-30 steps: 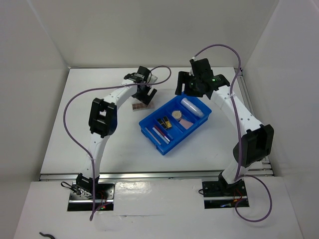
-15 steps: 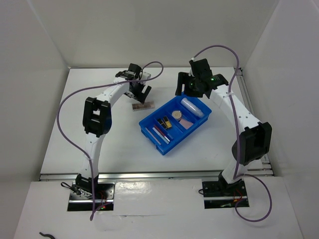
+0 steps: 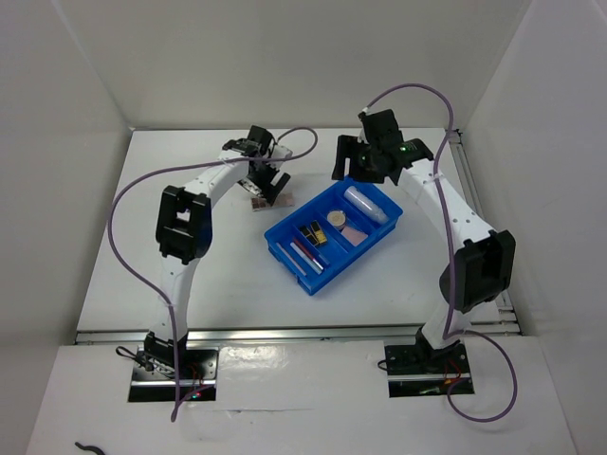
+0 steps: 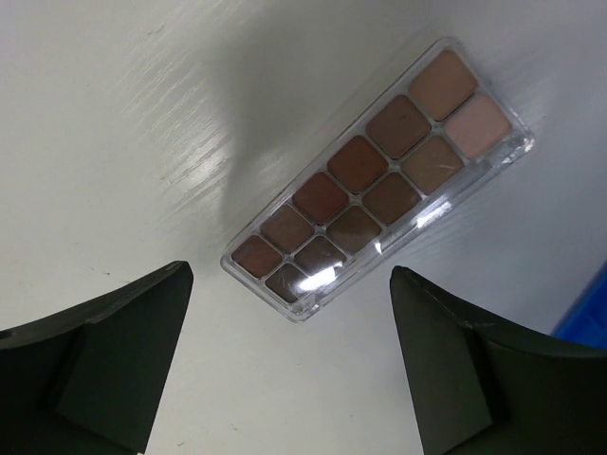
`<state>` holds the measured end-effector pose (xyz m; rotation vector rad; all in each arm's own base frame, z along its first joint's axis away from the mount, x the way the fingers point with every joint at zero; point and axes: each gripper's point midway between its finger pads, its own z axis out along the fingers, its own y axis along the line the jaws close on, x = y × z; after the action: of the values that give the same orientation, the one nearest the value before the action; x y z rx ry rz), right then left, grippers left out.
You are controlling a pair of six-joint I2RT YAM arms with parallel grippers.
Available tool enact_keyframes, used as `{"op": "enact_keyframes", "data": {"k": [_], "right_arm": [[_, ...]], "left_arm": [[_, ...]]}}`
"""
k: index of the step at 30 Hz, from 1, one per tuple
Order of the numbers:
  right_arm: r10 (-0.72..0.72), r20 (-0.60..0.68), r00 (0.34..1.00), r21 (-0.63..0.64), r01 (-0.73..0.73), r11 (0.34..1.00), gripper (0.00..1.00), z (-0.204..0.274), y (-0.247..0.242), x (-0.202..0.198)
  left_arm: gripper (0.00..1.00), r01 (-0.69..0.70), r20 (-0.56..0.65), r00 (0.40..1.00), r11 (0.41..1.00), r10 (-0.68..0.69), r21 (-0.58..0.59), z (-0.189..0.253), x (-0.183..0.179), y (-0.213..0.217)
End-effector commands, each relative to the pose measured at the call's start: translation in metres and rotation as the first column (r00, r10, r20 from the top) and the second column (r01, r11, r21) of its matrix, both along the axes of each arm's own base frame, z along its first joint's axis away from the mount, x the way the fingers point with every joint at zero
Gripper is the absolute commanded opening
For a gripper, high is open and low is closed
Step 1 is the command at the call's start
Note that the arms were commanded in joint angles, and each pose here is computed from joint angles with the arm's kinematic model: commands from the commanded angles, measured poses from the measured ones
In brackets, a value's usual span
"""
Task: Organize the makeup
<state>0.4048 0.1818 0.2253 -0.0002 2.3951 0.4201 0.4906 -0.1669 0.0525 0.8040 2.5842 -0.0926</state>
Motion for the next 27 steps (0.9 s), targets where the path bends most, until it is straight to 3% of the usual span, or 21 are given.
{"op": "enact_keyframes", "data": {"k": [1,7,14,16,24,27], "right_arm": [[0.012,0.054,0.998,0.015,-0.013,1.000,0.81,0.021,0.002,0.009],[0.006,0.039,0.999,0.003,-0.006,1.000,0.81,0.016,0.000,0.009],[-0.011,0.041,0.999,-0.004,0.011,1.000,0.81,0.016,-0.005,0.011],[-0.011,0.041,0.999,-0.004,0.011,1.000,0.81,0.016,-0.005,0.011],[-0.025,0.054,0.998,-0.013,0.026,1.000,0.81,0.019,-0.010,0.010],[-0.035,0.055,0.998,-0.013,0.035,0.999,0.81,0.019,-0.013,0.011]], "left_arm": [[1.00,0.014,0.016,1.000,0.997,-0.016,0.081,-0.011,0.004,0.005],[1.00,0.022,-0.004,1.000,0.997,-0.022,0.074,-0.032,0.013,-0.001],[0.99,0.012,0.044,0.999,0.999,-0.014,0.050,-0.028,0.034,-0.010],[0.96,0.027,0.045,0.999,0.999,-0.029,0.037,-0.030,0.035,-0.018],[0.63,0.030,-0.008,1.000,0.999,-0.030,-0.020,-0.042,0.025,-0.027],[0.61,0.016,-0.005,1.000,0.999,-0.016,-0.039,-0.036,0.025,-0.030]]}}
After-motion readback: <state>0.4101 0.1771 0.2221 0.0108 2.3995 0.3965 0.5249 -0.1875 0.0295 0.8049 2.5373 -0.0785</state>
